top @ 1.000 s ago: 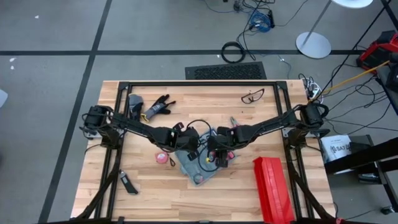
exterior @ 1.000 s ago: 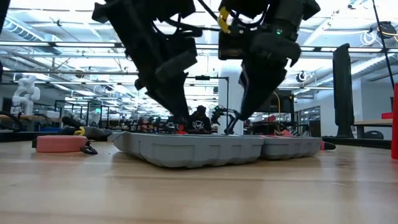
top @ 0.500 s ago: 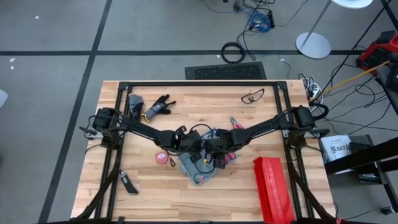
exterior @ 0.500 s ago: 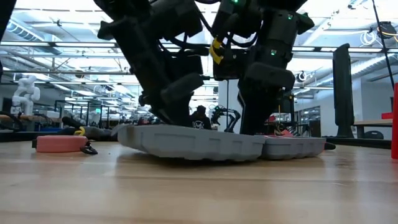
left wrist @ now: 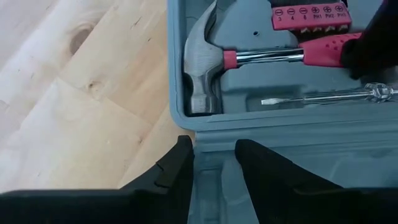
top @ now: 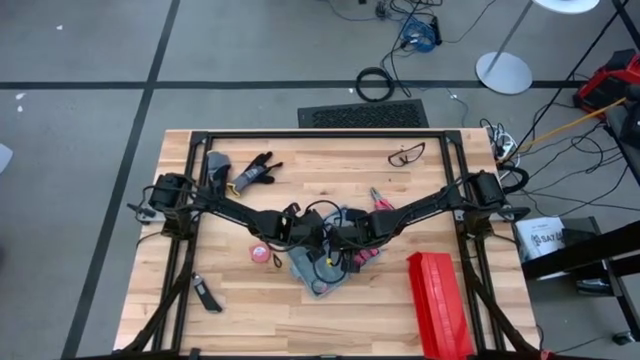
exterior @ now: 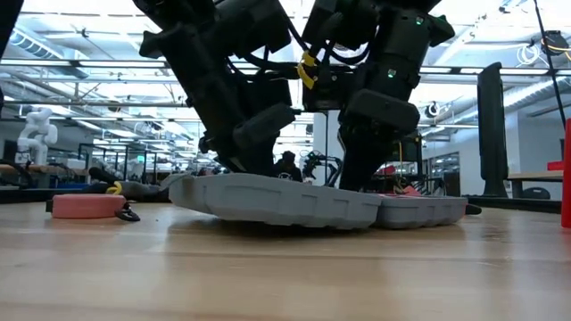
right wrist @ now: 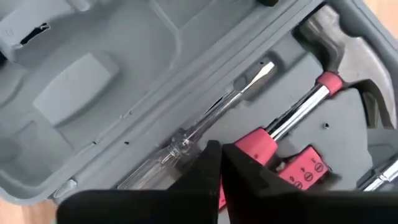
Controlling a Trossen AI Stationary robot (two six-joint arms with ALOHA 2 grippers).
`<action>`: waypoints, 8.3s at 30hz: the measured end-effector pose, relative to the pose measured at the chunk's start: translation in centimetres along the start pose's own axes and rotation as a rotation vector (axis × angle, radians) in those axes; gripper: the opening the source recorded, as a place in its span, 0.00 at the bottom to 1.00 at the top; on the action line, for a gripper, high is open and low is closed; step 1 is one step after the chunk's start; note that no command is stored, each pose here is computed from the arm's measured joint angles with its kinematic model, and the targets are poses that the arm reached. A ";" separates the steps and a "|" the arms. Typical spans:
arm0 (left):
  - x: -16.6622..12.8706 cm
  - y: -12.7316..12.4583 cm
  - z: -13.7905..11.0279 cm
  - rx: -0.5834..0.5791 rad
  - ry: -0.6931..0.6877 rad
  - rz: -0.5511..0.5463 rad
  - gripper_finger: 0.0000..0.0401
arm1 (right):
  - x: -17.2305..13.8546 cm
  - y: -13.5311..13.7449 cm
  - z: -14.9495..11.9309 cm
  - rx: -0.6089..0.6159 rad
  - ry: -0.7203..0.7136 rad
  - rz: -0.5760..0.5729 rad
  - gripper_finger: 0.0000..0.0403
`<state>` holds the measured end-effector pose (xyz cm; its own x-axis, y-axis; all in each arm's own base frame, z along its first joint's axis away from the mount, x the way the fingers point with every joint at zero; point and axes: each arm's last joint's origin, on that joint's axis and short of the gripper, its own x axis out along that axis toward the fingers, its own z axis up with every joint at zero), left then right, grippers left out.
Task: Prefit tool cases
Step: Remove the red hammer from the gray prefit tools case
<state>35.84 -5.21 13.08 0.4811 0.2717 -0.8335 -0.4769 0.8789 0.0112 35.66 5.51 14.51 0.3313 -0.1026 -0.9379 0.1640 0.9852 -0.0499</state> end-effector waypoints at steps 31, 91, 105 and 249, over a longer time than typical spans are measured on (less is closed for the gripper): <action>0.1 -0.1 0.0 -0.017 -0.006 -0.012 0.34 | -1.2 -0.7 -1.1 -0.037 0.105 -0.057 0.45; -0.1 -0.7 -1.0 0.110 -0.030 0.015 0.34 | 2.2 -6.7 0.2 0.145 -0.005 0.448 0.00; 0.2 -0.5 -2.0 0.063 -0.074 0.025 0.34 | 2.1 -6.7 0.6 0.143 -0.042 0.527 0.00; -14.4 3.6 0.0 0.208 -0.431 0.012 0.21 | -2.5 -1.5 1.1 0.201 -0.301 0.067 0.45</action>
<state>27.19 -5.95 25.13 0.7586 0.3810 -0.5285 -0.3476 0.9228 0.1663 35.59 4.12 17.28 0.6011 -0.1039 -0.7924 0.3022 0.9474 0.1050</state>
